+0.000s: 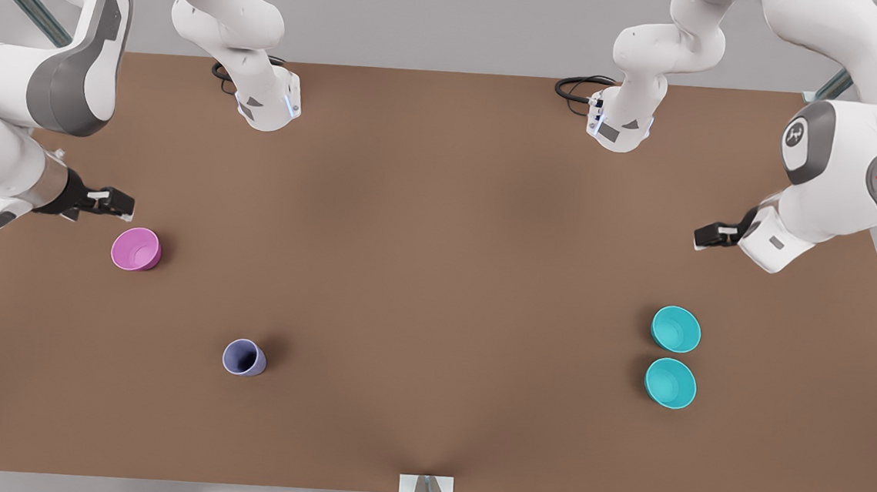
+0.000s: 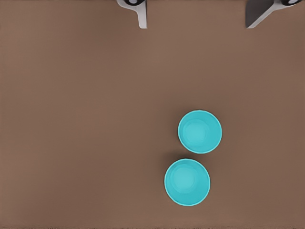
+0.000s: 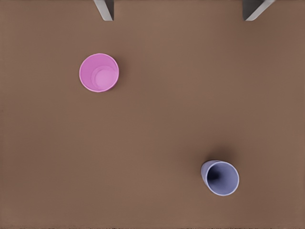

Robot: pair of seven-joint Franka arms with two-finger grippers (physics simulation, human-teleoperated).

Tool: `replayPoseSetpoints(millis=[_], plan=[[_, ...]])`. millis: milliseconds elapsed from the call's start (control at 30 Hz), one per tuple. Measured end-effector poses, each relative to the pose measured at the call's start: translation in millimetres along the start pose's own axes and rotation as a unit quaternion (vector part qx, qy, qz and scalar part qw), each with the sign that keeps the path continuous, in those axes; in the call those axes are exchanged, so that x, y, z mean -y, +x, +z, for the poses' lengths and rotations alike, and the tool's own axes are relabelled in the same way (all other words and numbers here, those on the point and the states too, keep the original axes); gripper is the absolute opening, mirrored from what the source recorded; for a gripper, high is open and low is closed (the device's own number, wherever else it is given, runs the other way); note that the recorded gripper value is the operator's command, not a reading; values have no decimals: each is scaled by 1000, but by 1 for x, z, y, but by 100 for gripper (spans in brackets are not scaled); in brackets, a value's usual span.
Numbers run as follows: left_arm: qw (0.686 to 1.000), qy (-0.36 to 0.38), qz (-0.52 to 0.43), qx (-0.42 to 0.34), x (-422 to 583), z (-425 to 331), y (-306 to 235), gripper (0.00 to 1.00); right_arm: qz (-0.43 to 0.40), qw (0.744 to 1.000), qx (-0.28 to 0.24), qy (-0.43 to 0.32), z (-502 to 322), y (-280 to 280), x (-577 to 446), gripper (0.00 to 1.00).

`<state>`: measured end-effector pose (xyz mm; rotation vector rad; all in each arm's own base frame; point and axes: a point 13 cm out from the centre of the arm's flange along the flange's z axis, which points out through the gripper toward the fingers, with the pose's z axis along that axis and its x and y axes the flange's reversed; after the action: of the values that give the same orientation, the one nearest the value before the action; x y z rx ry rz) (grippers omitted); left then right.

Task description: Stack the blue bowl on the pink bowl

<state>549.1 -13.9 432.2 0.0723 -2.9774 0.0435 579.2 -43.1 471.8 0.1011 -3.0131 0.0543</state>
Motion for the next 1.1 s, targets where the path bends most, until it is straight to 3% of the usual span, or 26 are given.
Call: replayPoseSetpoints(millis=[133,267,400,600,800,1100], plan=[[1000,0,0,7,2,-1,-4,100,-5,1000,-17,-3,21,-3,2,100],[1000,0,-3,11,1,-2,-5,100,45,993,-107,-38,141,15,67,100],[1000,0,-6,12,-1,-1,-7,100,99,985,-128,-65,228,37,132,100],[1000,3,-16,17,-16,-5,-9,100,117,988,-77,-70,268,28,180,100],[1000,3,-13,16,-15,-4,-10,100,144,981,-36,-122,319,55,210,100],[1000,1,-9,16,-15,-3,-10,100,88,990,29,-105,377,62,203,100]])
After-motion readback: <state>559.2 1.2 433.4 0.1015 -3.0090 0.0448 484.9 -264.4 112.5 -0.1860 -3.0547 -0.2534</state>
